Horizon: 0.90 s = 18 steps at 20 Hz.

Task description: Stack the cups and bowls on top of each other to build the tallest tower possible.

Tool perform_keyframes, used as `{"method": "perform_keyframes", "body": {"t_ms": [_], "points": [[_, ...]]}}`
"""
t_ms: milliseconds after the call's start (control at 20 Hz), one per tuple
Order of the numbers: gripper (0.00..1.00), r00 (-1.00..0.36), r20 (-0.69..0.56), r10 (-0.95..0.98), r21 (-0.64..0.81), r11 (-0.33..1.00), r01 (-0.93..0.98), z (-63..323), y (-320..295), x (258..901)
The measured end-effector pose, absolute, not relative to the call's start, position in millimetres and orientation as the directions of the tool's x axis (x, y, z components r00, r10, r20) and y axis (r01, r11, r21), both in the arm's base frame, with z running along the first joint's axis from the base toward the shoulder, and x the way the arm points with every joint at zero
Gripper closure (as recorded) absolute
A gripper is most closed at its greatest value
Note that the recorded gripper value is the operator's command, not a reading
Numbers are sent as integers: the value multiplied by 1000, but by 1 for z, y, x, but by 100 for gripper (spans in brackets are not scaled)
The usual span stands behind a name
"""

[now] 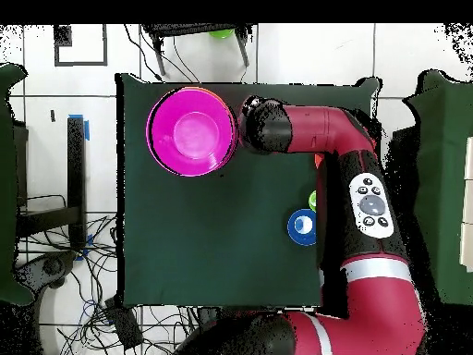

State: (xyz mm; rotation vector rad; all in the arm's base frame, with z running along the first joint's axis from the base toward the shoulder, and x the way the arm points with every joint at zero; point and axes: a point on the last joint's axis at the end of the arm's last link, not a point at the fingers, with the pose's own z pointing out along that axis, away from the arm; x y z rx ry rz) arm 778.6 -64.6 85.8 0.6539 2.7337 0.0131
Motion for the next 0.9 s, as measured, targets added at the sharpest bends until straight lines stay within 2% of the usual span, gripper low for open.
{"method": "perform_keyframes", "body": {"t_ms": [550, 900], "points": [[0, -870, -296, 395, 42, 915, 401, 52, -91, 769], [0, -881, -276, 384, 31, 920, 391, 50, -111, 764]]}}
